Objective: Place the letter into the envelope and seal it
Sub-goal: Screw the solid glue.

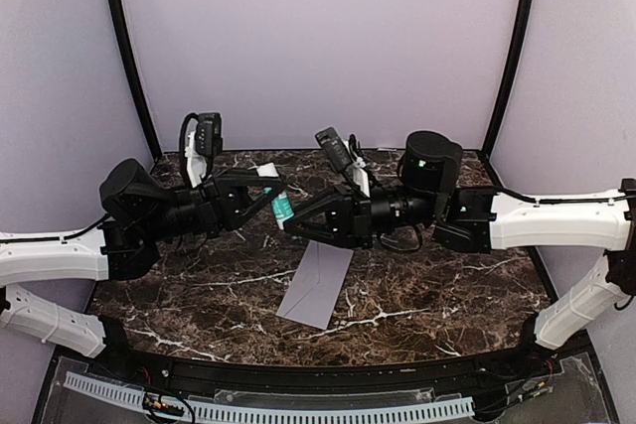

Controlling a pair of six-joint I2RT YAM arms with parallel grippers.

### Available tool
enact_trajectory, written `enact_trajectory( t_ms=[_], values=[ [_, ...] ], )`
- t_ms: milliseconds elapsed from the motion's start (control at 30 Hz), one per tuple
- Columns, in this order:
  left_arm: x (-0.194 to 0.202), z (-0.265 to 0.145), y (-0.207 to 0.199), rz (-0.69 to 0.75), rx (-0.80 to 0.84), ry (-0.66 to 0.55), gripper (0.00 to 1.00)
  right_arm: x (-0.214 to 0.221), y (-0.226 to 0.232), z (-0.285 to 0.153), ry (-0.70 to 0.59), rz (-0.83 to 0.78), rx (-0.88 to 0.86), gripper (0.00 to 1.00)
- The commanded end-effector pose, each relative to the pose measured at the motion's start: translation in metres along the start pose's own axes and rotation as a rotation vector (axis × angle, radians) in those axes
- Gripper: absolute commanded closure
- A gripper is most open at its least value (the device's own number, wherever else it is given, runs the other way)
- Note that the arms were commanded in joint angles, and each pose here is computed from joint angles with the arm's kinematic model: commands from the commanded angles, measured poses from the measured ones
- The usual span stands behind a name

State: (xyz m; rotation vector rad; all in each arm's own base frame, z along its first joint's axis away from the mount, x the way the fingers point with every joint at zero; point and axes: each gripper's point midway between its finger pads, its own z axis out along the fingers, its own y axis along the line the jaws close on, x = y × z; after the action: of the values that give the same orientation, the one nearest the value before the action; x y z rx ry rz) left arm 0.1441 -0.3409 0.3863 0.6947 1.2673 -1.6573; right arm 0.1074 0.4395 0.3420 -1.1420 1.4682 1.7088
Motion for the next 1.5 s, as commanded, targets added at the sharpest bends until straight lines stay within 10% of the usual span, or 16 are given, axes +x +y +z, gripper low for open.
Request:
enact_trajectory(
  t_ms=[0, 700, 867, 1067, 1467],
  values=[
    [0.002, -0.003, 0.011, 0.023, -0.075, 0.027, 1.0, -0.018, -0.006, -0.001, -0.041, -0.041, 0.096, 0.84],
    [0.045, -0.033, 0.124, -0.108, -0.672, 0.137, 1.0, 0.001, -0.136, 0.023, 0.109, 0.136, 0.745, 0.86],
    [0.045, -0.031, 0.123, -0.125, -0.658, 0.13, 1.0, 0.001, -0.129, 0.023, 0.105, 0.128, 0.727, 0.79],
    [0.034, -0.038, 0.115, -0.111, -0.605, 0.114, 1.0, -0.015, -0.098, -0.003, 0.037, 0.086, 0.61, 0.36],
    [0.021, -0.035, 0.042, -0.025, -0.199, 0.121, 1.0, -0.009, -0.041, -0.028, -0.028, 0.053, 0.213, 0.24]
  ],
)
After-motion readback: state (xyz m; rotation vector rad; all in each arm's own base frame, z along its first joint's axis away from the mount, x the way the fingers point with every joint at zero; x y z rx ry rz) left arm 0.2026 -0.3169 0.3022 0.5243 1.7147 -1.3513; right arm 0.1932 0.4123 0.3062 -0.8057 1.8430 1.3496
